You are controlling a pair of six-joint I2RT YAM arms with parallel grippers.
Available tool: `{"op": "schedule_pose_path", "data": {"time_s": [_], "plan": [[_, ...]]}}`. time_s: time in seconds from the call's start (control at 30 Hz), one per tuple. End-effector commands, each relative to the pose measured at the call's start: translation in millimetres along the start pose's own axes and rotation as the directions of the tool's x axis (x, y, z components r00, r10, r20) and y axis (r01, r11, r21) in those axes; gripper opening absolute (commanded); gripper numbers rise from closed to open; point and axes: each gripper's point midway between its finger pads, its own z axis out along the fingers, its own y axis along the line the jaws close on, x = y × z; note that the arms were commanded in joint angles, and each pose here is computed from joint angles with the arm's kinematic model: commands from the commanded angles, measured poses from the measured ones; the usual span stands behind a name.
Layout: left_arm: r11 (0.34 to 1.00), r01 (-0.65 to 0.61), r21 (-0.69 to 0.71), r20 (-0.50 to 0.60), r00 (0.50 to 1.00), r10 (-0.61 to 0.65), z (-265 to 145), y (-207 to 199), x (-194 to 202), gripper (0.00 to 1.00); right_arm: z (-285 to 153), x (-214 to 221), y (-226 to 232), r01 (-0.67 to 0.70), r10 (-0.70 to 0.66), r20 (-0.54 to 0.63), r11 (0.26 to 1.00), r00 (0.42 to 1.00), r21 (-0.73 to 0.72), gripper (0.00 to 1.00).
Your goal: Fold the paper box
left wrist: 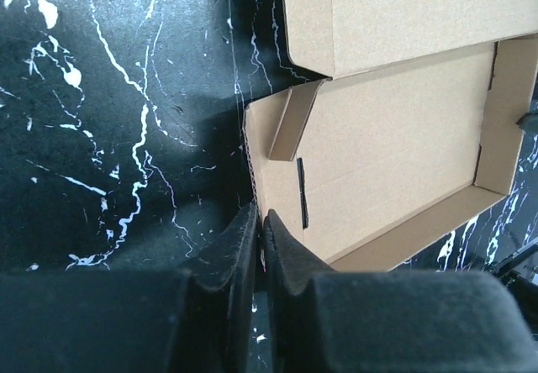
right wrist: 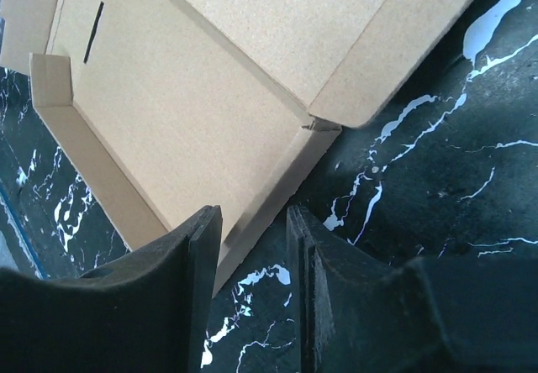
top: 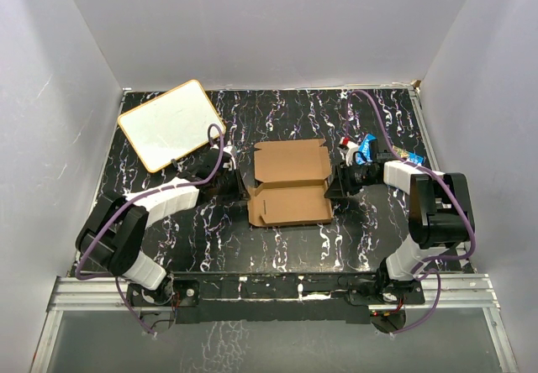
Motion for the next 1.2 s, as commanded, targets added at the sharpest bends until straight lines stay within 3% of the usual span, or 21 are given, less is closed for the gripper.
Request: {"op": "schedule_pose_path", "data": {"time_s": [0.0,0.27,0.7,1.17], "plan": [[0.999,0.004,0.048,0.002,1.000,-0.004,-1.0,-12.0,-3.4,0.05,2.6,-8.4,-4.4,0.019,-0.019,0.027,1.000,0.999,0.007,0.41],[0.987,0.018,0.163,0.026,0.999,-0.022,-2.2,-41.3,-19.6,0.00,11.5,-4.7,6.8,0.029,-0.028,0.005,0.999,1.000,-0.030,0.39],[0.965,0.054,0.257,-0.012,0.999,-0.052,4.6,-61.9,-18.3,0.01,14.4,-2.0,6.7,0.014,-0.014,-0.007,0.999,1.000,-0.035,0.39],[0.966,0.061,0.251,-0.072,0.996,-0.044,16.1,-52.8,-1.7,0.28,14.7,-1.5,5.5,0.012,-0.012,-0.010,0.999,1.000,-0.032,0.39]]}}
